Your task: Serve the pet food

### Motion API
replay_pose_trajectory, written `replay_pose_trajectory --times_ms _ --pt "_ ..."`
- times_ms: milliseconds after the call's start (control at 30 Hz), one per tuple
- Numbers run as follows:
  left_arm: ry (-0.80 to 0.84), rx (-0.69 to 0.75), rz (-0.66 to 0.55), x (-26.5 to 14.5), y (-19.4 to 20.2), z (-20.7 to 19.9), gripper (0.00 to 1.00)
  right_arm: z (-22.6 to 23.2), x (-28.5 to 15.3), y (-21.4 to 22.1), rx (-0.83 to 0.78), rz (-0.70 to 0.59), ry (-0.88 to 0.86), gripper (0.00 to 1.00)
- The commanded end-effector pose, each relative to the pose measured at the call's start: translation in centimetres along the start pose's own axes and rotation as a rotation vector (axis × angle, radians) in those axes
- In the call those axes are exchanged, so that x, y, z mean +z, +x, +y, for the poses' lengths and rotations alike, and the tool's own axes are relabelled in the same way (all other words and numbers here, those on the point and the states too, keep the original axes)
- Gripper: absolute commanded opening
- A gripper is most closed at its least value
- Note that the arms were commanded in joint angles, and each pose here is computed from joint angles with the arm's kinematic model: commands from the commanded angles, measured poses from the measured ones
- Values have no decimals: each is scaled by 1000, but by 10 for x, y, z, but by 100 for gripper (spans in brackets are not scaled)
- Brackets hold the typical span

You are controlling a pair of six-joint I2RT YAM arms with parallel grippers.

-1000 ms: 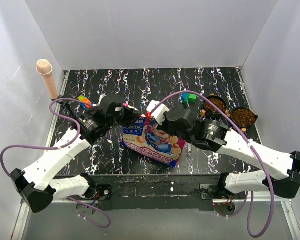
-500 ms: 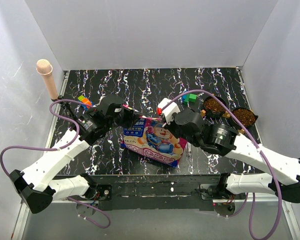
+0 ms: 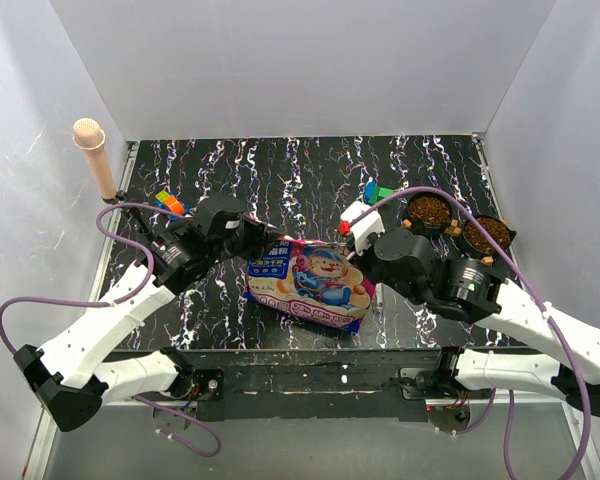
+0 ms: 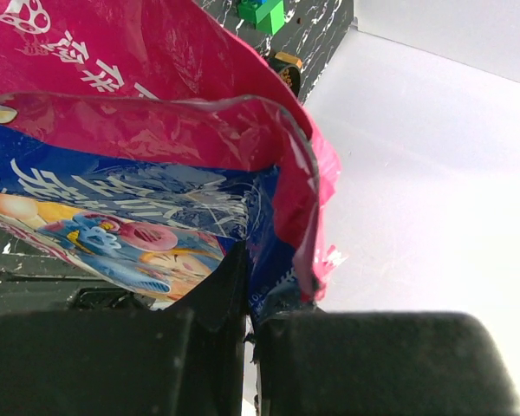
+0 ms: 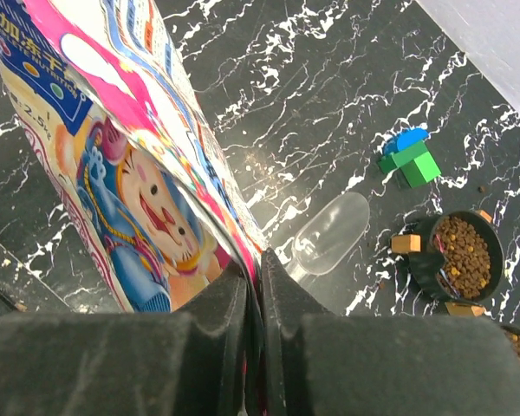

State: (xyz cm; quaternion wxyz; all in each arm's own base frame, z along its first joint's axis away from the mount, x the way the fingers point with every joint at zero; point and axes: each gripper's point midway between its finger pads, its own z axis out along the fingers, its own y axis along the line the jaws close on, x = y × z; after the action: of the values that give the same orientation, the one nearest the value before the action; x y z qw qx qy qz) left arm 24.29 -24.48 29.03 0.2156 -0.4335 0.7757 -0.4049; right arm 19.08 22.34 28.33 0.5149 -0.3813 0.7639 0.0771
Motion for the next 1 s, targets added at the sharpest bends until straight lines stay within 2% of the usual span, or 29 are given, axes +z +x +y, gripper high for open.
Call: replay_pose_trajectory --times_ms 0,67,333,367,400,433,567,633,833,967 --pt "54 -41 -148 -29 -38 -4 0 -77 -39 51 -95 179 333 10" --pt "57 -42 -149 -30 -39 -5 0 -76 -40 54 -100 186 328 1" --pt "50 -43 -137 -31 -37 -4 0 -70 -45 47 -45 141 270 1" --pt "45 -44 -132 -31 -35 -2 0 -66 -44 45 -50 127 241 9" --pt "35 -47 -123 -31 -34 0 3 -58 -42 43 -50 113 196 26" --pt "27 -53 -112 -31 -32 2 11 -52 -40 43 -52 103 161 31" --pt "18 -82 -37 -32 -18 0 45 -39 -36 30 -39 38 86 36" --pt "5 -79 15 -30 -8 -3 54 -37 -32 23 -39 23 79 38" --pt "-4 -42 75 -26 11 -14 63 -26 -22 3 -65 -7 22 48" --pt "-3 -38 125 -19 32 -17 64 -17 -13 -9 -80 -28 -10 56"
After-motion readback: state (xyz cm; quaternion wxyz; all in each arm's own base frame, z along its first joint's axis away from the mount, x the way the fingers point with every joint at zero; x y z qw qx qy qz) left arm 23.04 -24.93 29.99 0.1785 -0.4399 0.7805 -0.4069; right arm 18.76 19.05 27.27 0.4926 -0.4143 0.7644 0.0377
